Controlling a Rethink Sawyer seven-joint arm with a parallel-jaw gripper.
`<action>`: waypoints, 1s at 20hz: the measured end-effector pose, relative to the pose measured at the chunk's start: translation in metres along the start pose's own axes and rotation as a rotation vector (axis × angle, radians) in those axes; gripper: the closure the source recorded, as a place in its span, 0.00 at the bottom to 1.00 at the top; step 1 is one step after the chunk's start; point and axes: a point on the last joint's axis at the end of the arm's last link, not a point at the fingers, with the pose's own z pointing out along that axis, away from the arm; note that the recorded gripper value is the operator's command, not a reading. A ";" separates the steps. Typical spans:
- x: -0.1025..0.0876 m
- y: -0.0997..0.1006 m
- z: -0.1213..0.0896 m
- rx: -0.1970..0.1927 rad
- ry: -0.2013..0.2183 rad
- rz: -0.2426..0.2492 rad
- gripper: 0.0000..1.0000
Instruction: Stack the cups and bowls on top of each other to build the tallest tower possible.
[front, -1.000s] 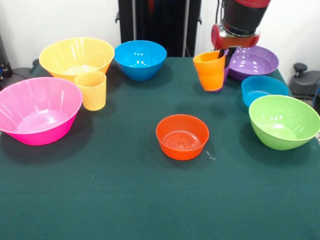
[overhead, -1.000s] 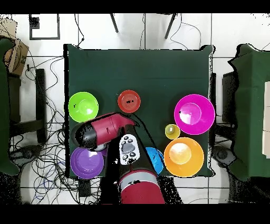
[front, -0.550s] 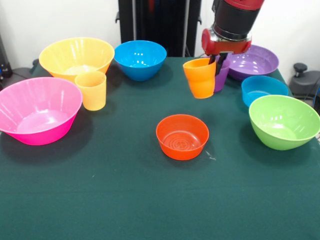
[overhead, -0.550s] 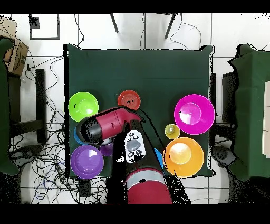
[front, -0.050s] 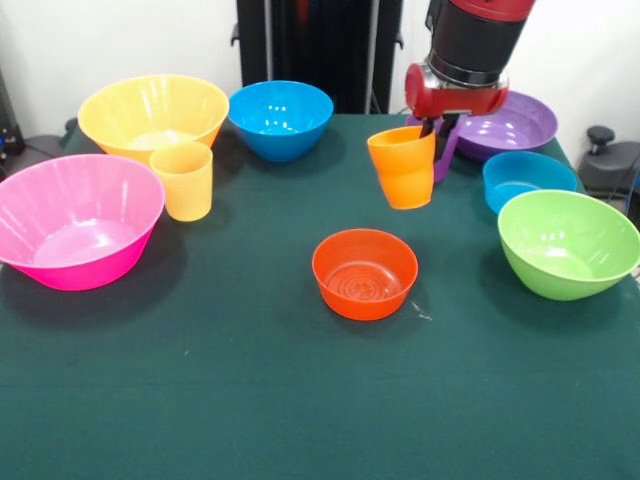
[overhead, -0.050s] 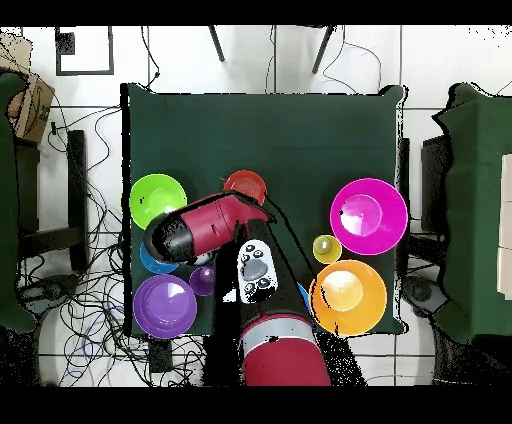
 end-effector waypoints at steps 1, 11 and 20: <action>-0.002 -0.002 -0.001 -0.002 -0.004 0.004 1.00; -0.010 -0.040 0.002 -0.026 -0.016 0.064 1.00; -0.007 -0.062 0.008 -0.012 -0.024 0.056 1.00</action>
